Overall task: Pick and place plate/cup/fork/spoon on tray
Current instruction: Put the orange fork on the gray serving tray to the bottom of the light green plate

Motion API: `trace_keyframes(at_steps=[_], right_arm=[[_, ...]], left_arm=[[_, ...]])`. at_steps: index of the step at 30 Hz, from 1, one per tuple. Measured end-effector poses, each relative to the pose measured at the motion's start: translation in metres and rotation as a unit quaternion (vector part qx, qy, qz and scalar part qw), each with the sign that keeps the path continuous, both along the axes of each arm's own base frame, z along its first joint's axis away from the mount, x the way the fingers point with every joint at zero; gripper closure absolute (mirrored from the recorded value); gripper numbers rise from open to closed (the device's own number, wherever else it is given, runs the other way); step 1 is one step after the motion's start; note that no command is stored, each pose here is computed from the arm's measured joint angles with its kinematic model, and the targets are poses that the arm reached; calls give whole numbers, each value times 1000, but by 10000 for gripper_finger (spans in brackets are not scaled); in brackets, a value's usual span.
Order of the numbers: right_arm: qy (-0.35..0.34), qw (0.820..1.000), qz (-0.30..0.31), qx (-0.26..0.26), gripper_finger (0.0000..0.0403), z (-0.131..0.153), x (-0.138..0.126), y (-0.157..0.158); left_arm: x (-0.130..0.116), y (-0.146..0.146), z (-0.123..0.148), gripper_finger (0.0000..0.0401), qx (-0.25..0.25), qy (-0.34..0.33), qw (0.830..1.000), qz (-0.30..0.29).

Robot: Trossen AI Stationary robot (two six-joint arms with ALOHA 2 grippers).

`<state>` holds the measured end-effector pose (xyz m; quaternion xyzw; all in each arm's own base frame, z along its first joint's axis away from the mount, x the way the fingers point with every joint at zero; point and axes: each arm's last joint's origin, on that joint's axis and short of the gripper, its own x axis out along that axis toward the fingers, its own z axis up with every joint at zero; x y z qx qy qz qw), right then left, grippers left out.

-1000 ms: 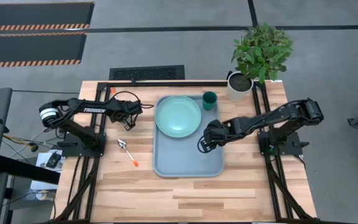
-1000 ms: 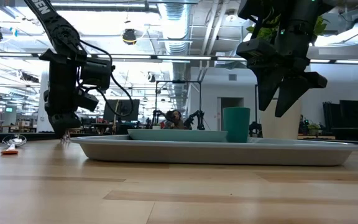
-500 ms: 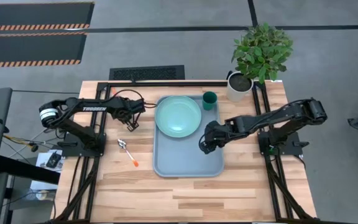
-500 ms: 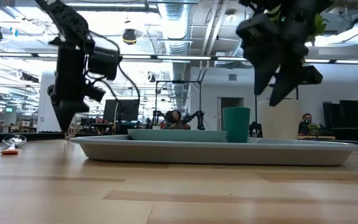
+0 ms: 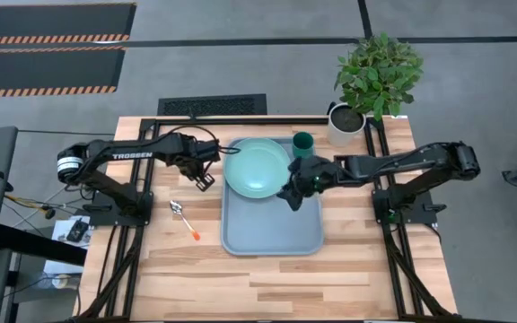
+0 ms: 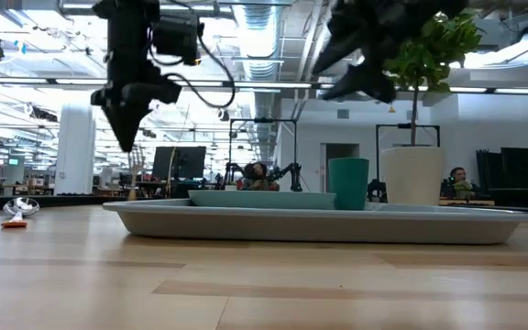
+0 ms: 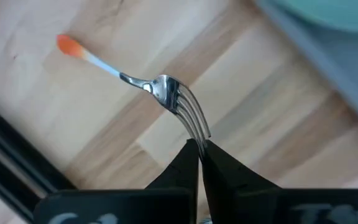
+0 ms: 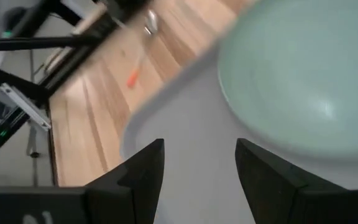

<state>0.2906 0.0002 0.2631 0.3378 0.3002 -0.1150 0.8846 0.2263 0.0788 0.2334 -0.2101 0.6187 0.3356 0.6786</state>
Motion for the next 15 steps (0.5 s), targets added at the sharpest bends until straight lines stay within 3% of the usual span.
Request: trace_keyframes(at_steps=[3,8,15], right_arm=[[-27,998,15,-50,182,0,7,-10],[-46,994,-22,-98,182,-7,20,-35],[-154,976,2,-151,179,-6,44,-54]], left_arm=[[5,-4,9,400,-6,-17,1000,7],[8,-9,17,400,-23,-32,999,22],[6,-15,25,400,-39,-13,999,11]])
